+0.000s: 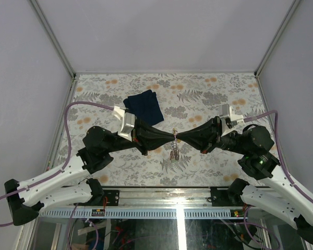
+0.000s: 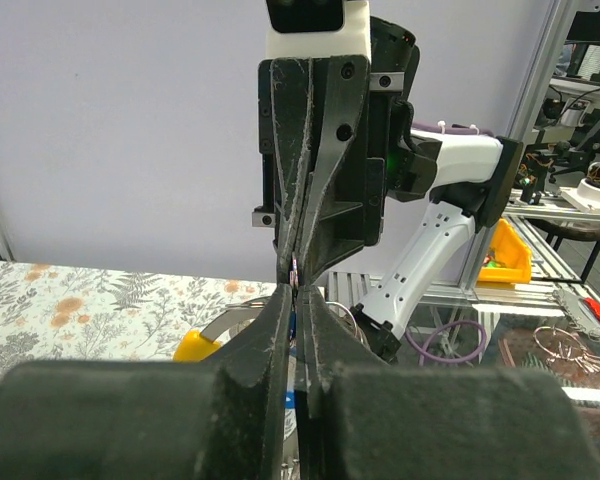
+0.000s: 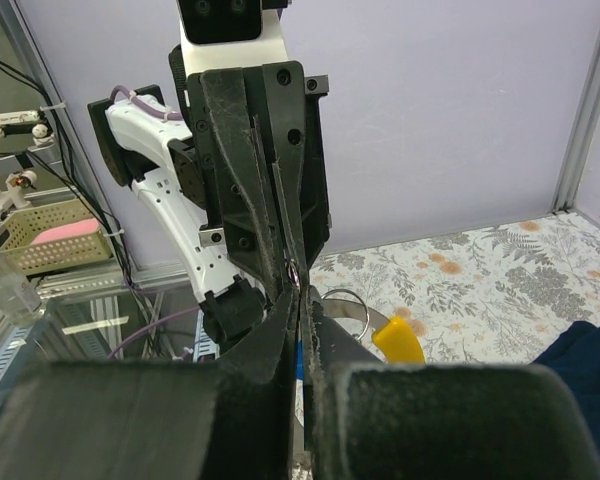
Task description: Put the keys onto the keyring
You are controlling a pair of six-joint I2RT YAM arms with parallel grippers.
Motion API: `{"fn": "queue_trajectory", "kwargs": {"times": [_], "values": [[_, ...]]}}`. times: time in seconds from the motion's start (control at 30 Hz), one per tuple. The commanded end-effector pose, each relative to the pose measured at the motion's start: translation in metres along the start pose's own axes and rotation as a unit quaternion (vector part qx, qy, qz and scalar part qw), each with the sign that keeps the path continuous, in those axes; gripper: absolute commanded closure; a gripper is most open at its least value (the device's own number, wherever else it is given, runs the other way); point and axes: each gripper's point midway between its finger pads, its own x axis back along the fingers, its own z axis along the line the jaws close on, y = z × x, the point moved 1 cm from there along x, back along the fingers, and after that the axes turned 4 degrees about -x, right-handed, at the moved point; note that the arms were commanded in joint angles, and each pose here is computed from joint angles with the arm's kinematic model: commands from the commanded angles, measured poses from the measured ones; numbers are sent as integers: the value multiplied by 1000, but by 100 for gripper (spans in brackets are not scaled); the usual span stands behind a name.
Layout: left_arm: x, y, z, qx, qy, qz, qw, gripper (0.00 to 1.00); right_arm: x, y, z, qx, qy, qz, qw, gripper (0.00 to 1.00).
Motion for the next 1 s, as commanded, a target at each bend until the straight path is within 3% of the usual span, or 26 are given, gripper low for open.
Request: {"fn": "queue_trajectory", "kwargs": {"times": [0.0,0.2,0.3,0.67,0.97], "values": [[-4,21,-6,-20,-16,-15,1000,100,2,38,16,43,21,-48,998,100],[2,15,-1,-40,1,54,998,100,11,33,14,80,2,3,997,76],[7,9,1,-41,6,110,993,100,16,32,14,101,-6,32,994,69],[26,-23,3,-27,-14,311,950,100,14,1,10,92,22,147,985,62],[32,-25,5,-33,-23,383,923,100,1,-24,-1,46,29,168,984,62]]}}
